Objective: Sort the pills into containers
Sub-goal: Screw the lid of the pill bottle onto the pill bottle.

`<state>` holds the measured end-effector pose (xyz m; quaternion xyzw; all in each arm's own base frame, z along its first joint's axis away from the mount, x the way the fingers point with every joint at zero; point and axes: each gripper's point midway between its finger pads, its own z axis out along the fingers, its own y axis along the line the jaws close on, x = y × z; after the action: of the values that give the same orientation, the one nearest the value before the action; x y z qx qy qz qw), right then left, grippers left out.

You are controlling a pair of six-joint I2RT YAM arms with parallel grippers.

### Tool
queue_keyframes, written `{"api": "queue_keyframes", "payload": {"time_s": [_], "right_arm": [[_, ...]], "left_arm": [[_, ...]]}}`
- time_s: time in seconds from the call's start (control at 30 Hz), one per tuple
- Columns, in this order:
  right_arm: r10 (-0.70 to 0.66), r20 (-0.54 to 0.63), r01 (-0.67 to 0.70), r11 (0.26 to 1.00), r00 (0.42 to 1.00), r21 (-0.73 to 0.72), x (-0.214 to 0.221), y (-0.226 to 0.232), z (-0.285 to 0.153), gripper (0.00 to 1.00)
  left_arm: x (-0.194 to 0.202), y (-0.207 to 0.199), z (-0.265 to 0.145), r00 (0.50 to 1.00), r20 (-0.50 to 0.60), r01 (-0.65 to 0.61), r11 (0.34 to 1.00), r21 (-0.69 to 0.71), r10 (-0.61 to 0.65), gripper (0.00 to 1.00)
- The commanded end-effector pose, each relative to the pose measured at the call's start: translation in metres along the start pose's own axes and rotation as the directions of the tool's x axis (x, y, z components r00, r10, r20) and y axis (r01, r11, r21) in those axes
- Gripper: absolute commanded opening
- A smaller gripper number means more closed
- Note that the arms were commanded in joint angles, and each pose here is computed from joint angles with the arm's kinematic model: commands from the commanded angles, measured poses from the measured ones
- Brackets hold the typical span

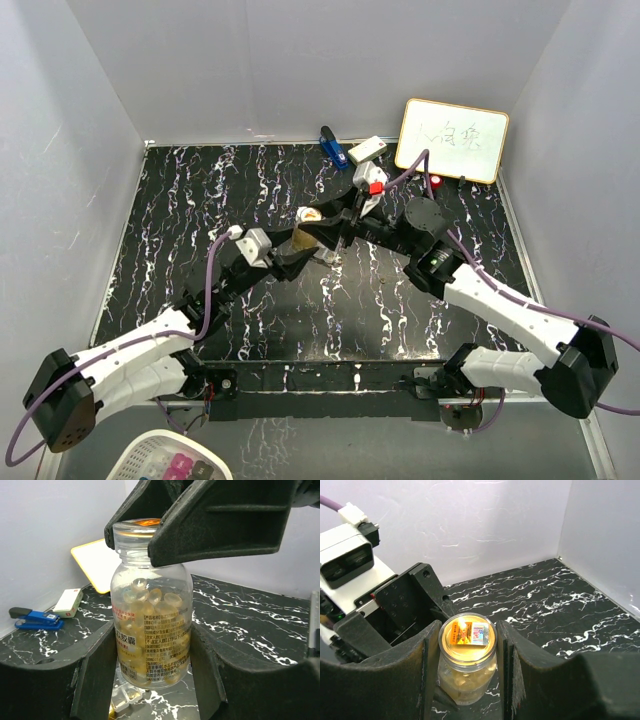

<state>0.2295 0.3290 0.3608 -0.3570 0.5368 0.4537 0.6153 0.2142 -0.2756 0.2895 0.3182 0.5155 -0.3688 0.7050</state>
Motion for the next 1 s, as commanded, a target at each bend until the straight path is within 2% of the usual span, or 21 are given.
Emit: {"api": "queue_keyframes", "payload": {"time_s": [0.0, 0.37, 0.8, 0.97], "right_arm": [[0.068, -0.074, -0.061, 0.994, 0.995, 0.089, 0.034, -0.017, 0.011, 0.0], [0.089, -0.091, -0.066, 0.97, 0.992, 0.233, 0.043, -0.036, 0.021, 0.0], [-0.004, -0.171, 0.089, 0.864, 0.985, 0.496, 0.052, -0.072, 0.012, 0.0], [-0.023, -0.206, 0.132, 0.836, 0.978, 0.532, 0.059, -0.075, 0.011, 0.0]], "left_arm": [[-0.108, -0.018, 0.015, 0.939, 0.321, -0.159, 0.984, 0.08, 0.125, 0.0], [-0.119, -0.011, 0.025, 0.916, 0.33, -0.257, 0.965, 0.047, 0.227, 0.0], [-0.116, -0.007, 0.029, 0.931, 0.29, -0.243, 0.969, 0.037, 0.222, 0.0], [-0.122, -0.005, 0.029, 0.926, 0.295, -0.253, 0.967, 0.023, 0.235, 0.0]]}}
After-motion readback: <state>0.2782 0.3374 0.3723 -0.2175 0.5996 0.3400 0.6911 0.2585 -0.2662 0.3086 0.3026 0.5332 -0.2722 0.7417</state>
